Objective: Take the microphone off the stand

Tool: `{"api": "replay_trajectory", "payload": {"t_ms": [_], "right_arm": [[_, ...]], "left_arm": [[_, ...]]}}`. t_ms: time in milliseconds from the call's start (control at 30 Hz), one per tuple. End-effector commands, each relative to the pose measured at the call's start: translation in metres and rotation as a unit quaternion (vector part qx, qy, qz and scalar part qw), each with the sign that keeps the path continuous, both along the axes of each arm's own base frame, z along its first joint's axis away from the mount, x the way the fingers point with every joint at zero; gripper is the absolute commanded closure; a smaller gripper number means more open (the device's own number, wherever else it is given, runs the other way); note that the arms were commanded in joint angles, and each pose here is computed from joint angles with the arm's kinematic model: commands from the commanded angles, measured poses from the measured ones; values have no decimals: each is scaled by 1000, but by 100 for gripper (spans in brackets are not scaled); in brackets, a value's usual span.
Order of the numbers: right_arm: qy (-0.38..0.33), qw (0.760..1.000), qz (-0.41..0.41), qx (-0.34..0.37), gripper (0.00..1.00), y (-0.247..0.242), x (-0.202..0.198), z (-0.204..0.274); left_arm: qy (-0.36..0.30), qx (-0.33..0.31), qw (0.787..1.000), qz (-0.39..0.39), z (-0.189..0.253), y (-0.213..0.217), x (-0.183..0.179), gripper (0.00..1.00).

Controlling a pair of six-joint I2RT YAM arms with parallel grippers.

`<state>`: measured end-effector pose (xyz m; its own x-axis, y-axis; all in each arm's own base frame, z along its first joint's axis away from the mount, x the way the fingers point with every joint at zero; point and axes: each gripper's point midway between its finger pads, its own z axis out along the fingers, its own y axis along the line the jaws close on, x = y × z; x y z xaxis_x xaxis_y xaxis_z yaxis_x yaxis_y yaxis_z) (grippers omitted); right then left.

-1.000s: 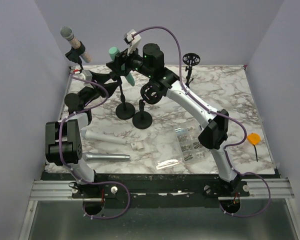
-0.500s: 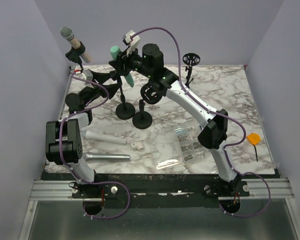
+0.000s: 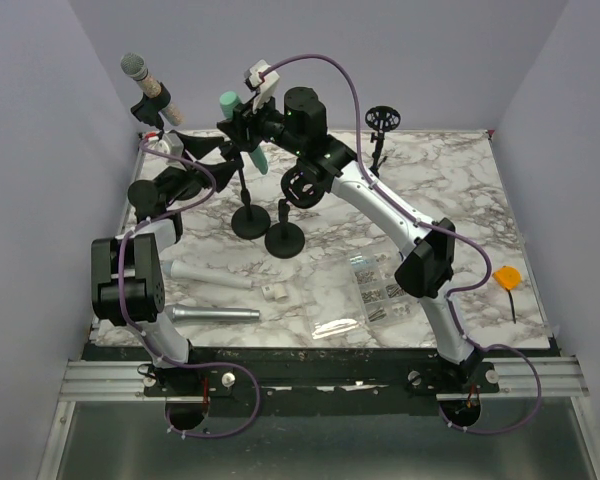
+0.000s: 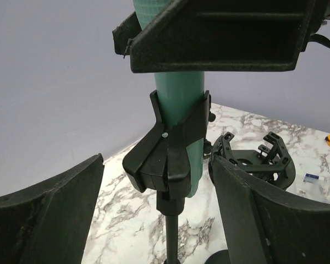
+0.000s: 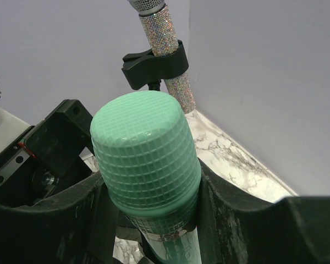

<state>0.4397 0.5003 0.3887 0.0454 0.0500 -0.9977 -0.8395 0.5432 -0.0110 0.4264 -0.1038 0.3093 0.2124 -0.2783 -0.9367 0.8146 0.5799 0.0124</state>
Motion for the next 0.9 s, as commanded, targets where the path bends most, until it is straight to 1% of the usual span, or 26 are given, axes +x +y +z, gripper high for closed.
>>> {"api": "replay_trajectory", "payload": {"t_ms": [0,133,233,300,400,533,633,867], "right_arm": [[-8,1000,-4,-5,64,3,3,0],[-9,1000,-3,-2,64,4,3,1],[-10,1000,0,-2,64,4,3,1],[-9,1000,-2,-2,64,4,3,1],[-9,1000,-2,-3,64,4,3,0],[-9,1000,0,-4,65,5,3,-1],[-12,1000,1,-2,65,5,3,0],[-28,1000,-3,11,69,4,4,13]], "left_arm": [[-33,16,999,-10,9,-1,0,24],[-30,17,999,-11,6,-2,0,32],[-24,20,999,-12,0,-2,0,33],[-23,20,999,-12,-2,-2,0,37],[-21,21,999,-11,-3,-2,1,46],[-27,16,1000,2,1,0,2,68],[-23,20,1000,-3,-1,-1,1,100],[4,26,1000,-6,-18,-2,-3,100]]}}
